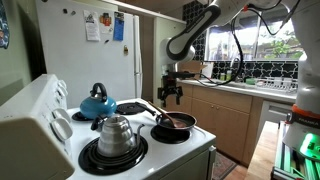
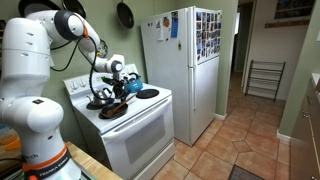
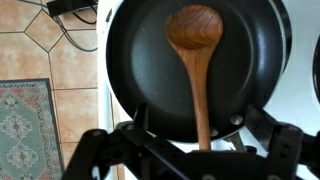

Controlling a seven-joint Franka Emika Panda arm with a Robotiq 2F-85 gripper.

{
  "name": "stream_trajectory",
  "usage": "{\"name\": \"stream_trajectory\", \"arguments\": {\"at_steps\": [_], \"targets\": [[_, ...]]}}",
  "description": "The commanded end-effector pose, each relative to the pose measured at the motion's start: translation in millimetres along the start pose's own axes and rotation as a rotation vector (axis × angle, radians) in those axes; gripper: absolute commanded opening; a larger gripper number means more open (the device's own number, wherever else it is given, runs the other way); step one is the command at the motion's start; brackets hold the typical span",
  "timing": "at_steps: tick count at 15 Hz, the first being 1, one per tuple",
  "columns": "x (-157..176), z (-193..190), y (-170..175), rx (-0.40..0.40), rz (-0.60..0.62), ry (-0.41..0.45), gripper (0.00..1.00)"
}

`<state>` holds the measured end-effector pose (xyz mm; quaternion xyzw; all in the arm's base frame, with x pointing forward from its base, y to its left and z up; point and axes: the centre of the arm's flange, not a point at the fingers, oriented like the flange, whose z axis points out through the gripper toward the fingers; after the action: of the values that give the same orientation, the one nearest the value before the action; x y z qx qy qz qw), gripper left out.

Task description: Use the wooden spoon to stir the contents of the pan

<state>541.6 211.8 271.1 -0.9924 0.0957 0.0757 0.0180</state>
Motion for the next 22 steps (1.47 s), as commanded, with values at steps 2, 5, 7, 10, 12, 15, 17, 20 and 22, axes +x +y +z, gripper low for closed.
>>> {"name": "stream_trajectory", "arguments": {"at_steps": [2,5,7,10,12,15,17,20,22], "targets": [[5.4,2.0,-3.5,-0.008,-0.011,0.006,1.0],[14.1,9.0,-9.5,-0.023,-0.031,0.01,1.0],[16.0,13.5,-12.7,-0.018,-0.051,0.008,1.0],[19.2,21.9,-15.2,-0.022,-0.049,-0.013,1.0],[20.5,27.1,-14.8,-0.025,-0.038,-0.024,1.0],[23.5,32.8,-14.9,-0.021,-0.033,-0.035,0.98],[25.5,35.5,-15.4,-0.017,-0.03,-0.043,0.88],[27.0,36.4,-17.3,-0.015,-0.029,-0.05,0.67],[27.9,36.8,-18.2,-0.013,-0.028,-0.054,0.66]]}}
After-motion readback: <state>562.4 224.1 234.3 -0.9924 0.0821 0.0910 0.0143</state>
